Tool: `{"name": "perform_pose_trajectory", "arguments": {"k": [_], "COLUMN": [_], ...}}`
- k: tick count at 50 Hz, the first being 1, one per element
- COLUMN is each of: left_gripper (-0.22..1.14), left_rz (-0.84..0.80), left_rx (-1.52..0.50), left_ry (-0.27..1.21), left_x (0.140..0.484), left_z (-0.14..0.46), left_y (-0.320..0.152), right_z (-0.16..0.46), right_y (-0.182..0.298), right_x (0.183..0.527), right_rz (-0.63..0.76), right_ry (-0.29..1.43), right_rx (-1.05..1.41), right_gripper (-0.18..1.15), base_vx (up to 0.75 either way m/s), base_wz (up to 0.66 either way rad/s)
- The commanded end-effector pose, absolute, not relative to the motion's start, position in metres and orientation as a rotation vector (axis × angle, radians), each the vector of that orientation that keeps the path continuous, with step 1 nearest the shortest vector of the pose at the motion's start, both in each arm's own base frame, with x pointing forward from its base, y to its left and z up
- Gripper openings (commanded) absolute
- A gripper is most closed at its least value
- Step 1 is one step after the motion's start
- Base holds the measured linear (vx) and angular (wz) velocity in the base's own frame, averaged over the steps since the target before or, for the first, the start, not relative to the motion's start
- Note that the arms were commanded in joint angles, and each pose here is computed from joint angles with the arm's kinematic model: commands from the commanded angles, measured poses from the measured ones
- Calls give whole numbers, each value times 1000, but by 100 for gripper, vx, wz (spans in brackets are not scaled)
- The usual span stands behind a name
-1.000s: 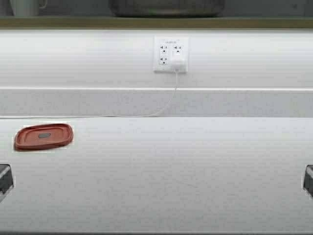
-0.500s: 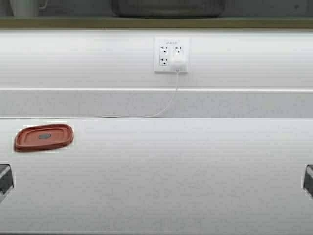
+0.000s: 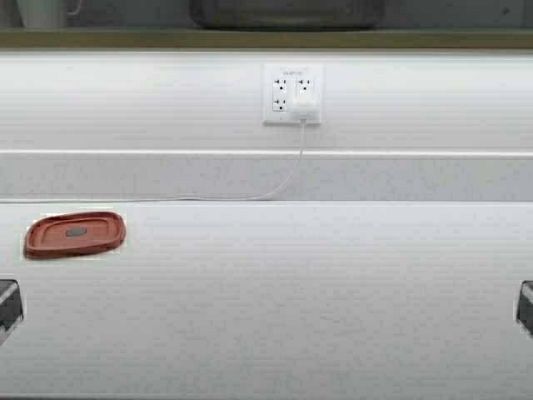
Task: Open the cabinet, put the pot inside, then close it
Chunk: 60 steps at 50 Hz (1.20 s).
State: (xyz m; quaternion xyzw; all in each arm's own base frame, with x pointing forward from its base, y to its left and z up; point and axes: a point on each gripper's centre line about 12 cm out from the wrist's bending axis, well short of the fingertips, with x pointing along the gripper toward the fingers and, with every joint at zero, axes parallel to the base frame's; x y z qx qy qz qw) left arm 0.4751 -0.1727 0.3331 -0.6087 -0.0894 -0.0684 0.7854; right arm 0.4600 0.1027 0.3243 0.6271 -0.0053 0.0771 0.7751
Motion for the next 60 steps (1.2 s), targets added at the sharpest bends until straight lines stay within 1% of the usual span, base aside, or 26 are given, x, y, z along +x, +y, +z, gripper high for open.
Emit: {"name": "perform_pose_trajectory", "arguments": {"k": [1,12,34,49,60], "left_gripper": [102,102,102,102,102], "left_rz": [-232,-207,-134,-116,-134], "left_rx": [-1342,-1325,-1320,-1348,-1339], "left_ry": [-203,-231,-232,-254,-280], "left_x": [451,431,421,394,374], "left_z": [359,355,330,322,328], "left_y": [-194,-178,-156,-139,-129], "right_z": [335,332,316,319,325], "right_y": [103,93,82,76,71], "right_x": [449,426,416,393,375], "right_rz": [187,184,152,161,177], "right_ry": [-27,-55,-66,-84,-113], "right_rx": [1357,1336,1328,1324,1323], "right_gripper": [104,104,104,104,104], "base_vx": [0,0,0,0,-1], "base_wz": [0,1,0,0,-1]}}
